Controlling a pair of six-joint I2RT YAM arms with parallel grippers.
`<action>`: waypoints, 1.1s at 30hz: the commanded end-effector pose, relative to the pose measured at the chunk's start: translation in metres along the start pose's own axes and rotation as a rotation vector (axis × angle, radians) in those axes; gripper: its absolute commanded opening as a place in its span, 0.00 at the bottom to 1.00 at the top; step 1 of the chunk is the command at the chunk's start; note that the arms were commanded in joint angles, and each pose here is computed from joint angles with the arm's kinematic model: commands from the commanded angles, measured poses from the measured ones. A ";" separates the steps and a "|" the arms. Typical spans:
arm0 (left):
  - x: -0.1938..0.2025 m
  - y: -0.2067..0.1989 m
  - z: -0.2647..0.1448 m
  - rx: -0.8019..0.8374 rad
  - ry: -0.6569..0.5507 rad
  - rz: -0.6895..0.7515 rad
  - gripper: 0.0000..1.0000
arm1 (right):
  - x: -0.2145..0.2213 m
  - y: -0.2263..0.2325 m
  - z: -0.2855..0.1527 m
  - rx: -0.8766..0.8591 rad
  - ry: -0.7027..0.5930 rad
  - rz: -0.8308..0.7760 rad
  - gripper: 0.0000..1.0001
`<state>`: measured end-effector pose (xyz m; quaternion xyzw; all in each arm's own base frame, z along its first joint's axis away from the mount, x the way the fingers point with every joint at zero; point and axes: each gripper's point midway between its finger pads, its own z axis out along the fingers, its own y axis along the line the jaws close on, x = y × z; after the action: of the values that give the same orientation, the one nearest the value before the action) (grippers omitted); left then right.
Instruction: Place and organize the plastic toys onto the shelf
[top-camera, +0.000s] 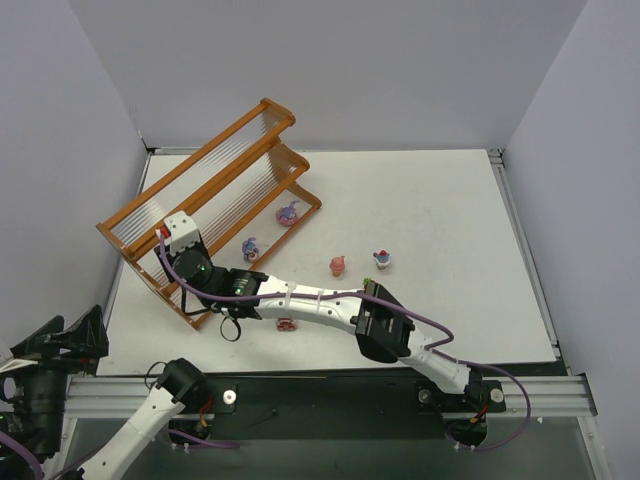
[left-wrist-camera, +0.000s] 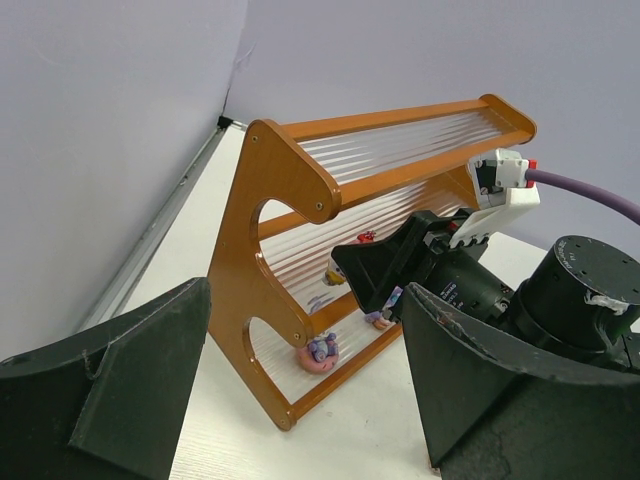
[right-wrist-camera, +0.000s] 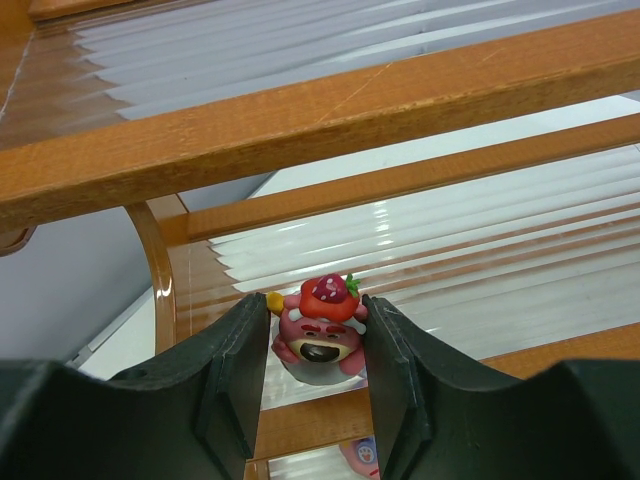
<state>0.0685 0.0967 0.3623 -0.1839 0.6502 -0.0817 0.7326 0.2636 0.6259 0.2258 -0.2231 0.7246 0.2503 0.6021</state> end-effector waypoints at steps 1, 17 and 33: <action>-0.003 0.006 -0.003 -0.004 -0.011 -0.008 0.86 | -0.017 0.000 0.004 0.002 -0.050 0.039 0.11; -0.005 0.010 -0.006 -0.005 -0.016 -0.025 0.87 | -0.024 -0.001 0.006 0.008 -0.074 0.056 0.38; -0.006 0.013 -0.007 -0.008 -0.019 -0.034 0.87 | -0.032 -0.002 0.008 0.017 -0.113 0.071 0.50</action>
<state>0.0636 0.1039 0.3604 -0.1912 0.6474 -0.0849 0.7329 0.2661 0.6292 0.2368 -0.2079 0.7142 0.2664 0.6130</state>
